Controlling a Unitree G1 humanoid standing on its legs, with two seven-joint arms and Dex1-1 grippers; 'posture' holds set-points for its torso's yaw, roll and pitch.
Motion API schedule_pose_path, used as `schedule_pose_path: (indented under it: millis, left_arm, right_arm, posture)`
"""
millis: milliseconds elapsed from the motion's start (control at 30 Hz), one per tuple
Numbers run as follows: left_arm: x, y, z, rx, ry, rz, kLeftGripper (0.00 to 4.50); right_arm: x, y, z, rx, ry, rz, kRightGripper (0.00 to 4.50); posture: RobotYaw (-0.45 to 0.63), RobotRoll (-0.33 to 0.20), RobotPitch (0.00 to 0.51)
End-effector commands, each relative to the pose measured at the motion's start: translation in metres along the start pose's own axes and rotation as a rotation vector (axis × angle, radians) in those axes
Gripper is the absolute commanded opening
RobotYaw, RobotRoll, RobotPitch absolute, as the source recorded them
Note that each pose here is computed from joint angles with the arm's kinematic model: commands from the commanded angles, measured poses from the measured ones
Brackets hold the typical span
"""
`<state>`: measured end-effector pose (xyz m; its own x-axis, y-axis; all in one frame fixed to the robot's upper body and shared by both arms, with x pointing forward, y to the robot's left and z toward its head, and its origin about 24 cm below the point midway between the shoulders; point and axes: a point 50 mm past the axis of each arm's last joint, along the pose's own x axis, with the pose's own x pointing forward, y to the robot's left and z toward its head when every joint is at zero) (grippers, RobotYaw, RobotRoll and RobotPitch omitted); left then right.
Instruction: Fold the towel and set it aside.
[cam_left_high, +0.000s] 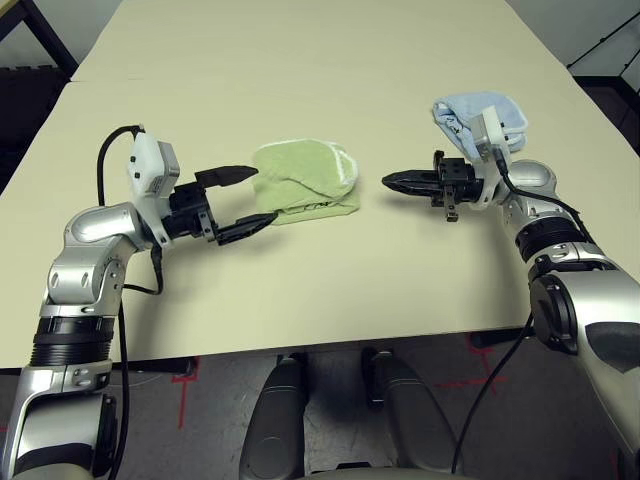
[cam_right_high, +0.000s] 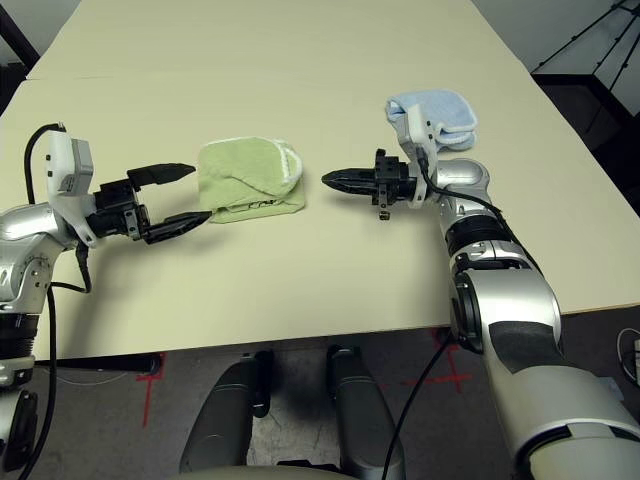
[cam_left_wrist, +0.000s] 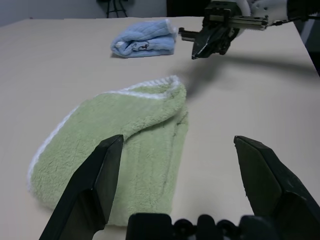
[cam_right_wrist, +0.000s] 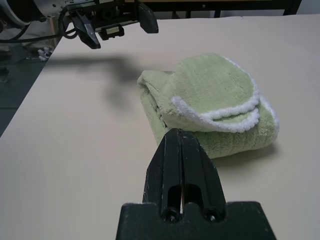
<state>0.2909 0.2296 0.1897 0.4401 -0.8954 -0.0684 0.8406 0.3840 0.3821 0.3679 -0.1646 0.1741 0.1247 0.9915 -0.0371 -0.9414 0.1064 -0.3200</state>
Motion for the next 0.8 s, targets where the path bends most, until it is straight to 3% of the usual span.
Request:
schedule_pose_path:
  millis: [33, 233, 333, 467, 800]
  left_arm:
    - [0.000, -0.002, -0.010, -0.008, 0.026, -0.023, 3.26]
    - [-0.005, 0.004, -0.015, -0.069, 0.032, 0.032, 0.85]
    - [-0.001, 0.010, -0.010, -0.092, 0.003, 0.082, 0.03]
    - [0.014, 0.014, -0.004, -0.081, -0.008, 0.089, 0.03]
    - [0.054, 0.019, -0.009, -0.071, 0.048, -0.014, 0.03]
  right_arm:
    - [0.002, -0.001, 0.005, -0.025, -0.008, 0.014, 0.00]
    - [0.012, -0.004, 0.012, -0.043, -0.039, 0.035, 0.00]
    - [0.021, -0.007, 0.018, -0.044, -0.077, 0.040, 0.00]
    - [0.042, -0.009, 0.023, -0.048, -0.099, 0.040, 0.00]
    - [0.075, -0.004, 0.000, -0.076, 0.147, -0.004, 0.00]
  posture:
    - [0.02, 0.000, 0.180]
    - [0.03, 0.000, 0.177]
    - [0.04, 0.000, 0.177]
    - [0.06, 0.000, 0.177]
    - [0.08, 0.000, 0.184]
